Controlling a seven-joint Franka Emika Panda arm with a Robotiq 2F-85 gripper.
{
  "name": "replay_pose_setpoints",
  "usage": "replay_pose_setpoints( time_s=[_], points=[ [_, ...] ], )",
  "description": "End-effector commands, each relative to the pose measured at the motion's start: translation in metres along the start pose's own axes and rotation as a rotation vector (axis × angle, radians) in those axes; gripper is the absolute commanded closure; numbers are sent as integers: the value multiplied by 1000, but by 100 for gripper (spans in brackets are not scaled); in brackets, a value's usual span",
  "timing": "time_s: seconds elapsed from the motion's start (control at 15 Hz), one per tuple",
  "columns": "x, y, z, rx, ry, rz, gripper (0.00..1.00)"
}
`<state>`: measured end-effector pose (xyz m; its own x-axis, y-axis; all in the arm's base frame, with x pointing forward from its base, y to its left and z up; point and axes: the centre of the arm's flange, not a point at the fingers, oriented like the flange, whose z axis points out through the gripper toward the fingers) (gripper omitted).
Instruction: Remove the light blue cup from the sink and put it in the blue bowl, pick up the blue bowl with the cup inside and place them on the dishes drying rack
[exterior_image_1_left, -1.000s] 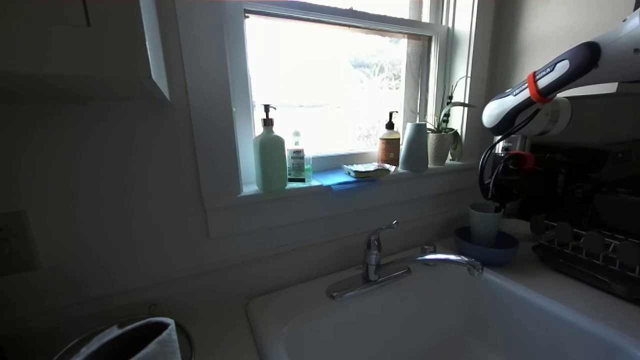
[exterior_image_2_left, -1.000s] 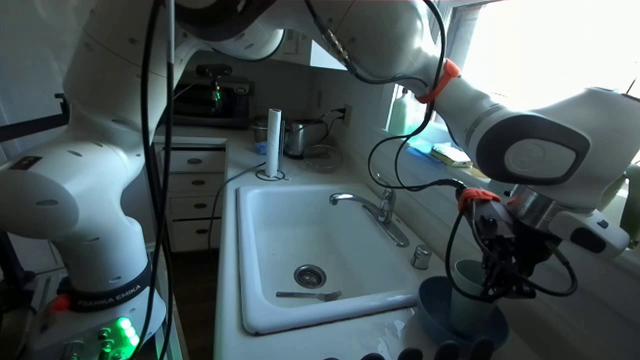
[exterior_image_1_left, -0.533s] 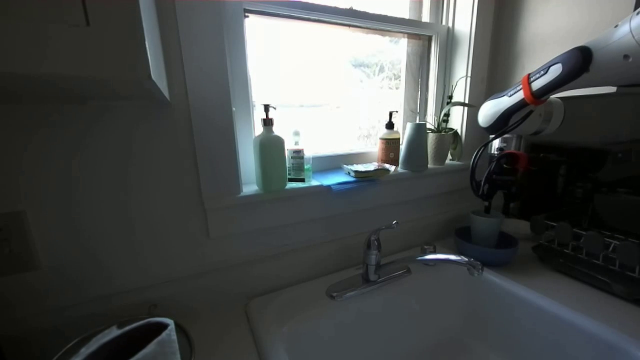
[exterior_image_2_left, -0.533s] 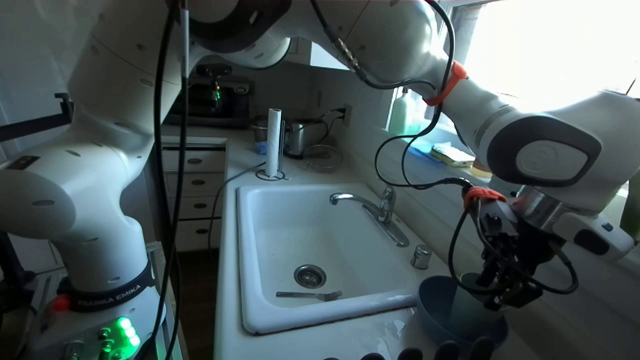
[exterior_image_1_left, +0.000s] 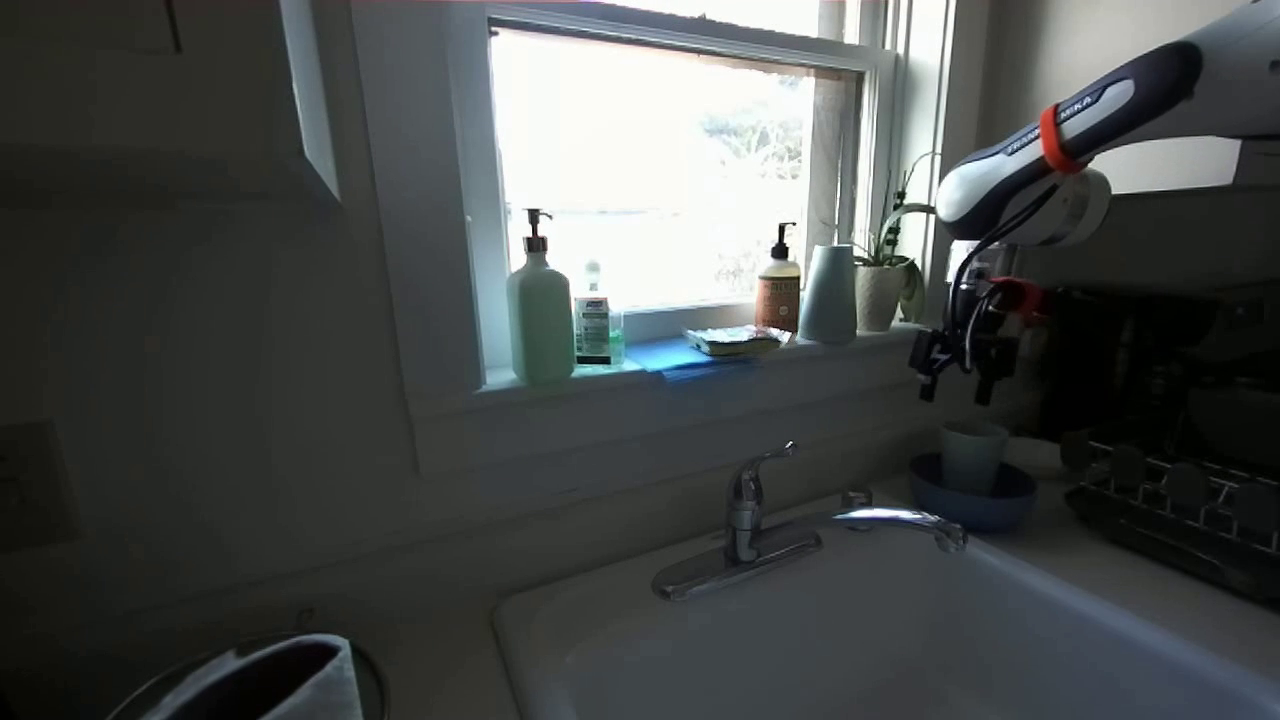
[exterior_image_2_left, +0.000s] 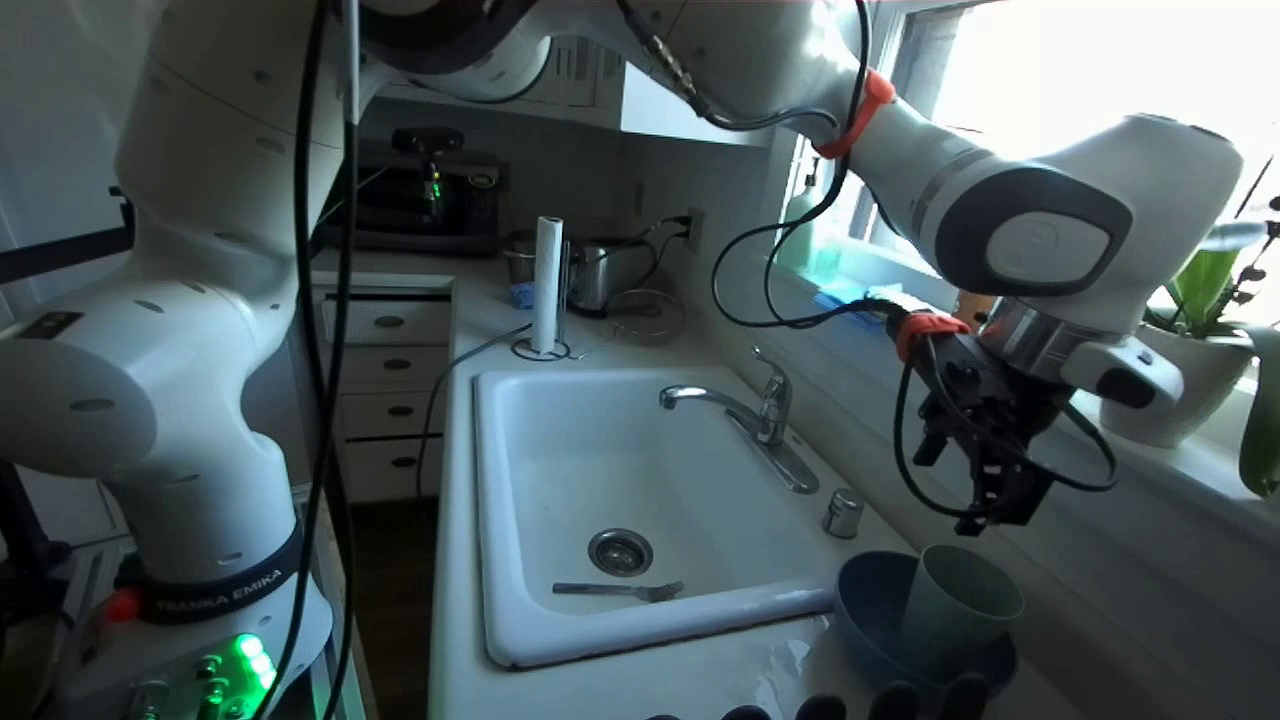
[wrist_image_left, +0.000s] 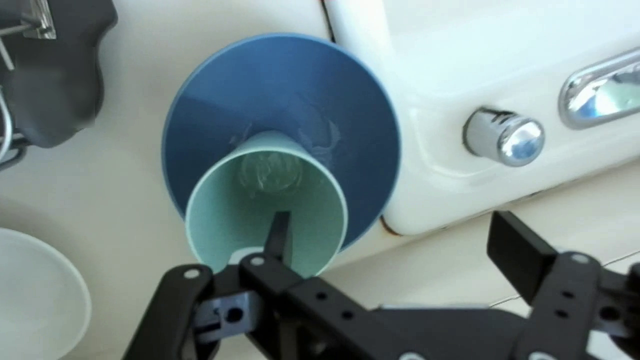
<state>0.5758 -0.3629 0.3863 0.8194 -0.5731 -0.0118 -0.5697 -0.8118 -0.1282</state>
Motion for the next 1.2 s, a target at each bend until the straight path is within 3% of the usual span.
replay_pose_setpoints(
  time_s=[0.0,0.53,0.93,1.0,1.07,1.13],
  points=[
    [-36,-19,21,15,-70,-189,0],
    [-71,-26,97,7,-195,-596,0],
    [-74,-24,115,-60,-154,-777,0],
    [-74,-23,119,-68,-149,-794,2],
    [-74,-23,120,-71,-146,-810,26],
    [-75,-22,122,-69,-141,-821,26]
  ],
)
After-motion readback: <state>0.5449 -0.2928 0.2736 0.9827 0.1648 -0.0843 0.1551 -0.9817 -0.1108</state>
